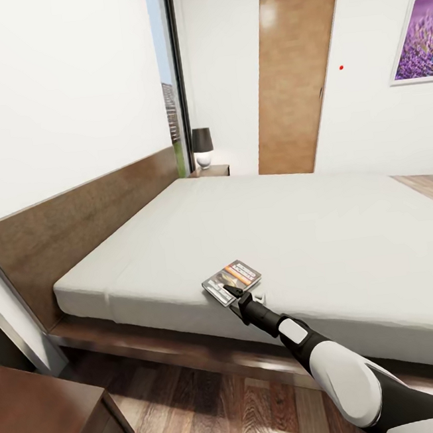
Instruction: In the bedroom, move the book from the bed onto either nightstand, and place the two sandals side by side next to the bed.
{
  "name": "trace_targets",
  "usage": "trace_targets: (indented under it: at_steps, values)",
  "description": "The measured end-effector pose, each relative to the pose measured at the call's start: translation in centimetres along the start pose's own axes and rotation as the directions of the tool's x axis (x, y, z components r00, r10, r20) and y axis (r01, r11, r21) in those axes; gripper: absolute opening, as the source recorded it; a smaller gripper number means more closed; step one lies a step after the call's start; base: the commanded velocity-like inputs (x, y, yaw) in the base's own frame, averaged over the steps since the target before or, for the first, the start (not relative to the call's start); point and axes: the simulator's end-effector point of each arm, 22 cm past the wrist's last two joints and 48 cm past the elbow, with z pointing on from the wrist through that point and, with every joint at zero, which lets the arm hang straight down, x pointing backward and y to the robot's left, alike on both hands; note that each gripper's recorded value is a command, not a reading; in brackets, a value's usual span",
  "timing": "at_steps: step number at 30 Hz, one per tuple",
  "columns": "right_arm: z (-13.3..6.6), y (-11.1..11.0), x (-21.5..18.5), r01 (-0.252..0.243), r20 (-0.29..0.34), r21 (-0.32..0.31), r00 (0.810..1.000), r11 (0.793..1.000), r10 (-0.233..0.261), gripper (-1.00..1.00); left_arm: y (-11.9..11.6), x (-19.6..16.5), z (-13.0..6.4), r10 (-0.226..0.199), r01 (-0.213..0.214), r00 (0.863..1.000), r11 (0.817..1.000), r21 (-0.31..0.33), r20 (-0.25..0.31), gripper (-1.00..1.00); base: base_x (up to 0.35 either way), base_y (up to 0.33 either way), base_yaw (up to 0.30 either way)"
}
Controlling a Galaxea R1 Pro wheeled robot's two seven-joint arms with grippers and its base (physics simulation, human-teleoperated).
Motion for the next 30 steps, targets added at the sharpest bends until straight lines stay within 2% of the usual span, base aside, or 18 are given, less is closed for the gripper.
trace_targets:
  at_steps: [30]
  values:
    - [0.17,-0.08,0.45,-0.001,-0.023,0.006,1.0,1.0,0.002,1.0,0.01,-0.05,0.06,0.0,0.0,1.0,1.0,-0.001,-0.001,1.0,0.0,0.001,0.0]
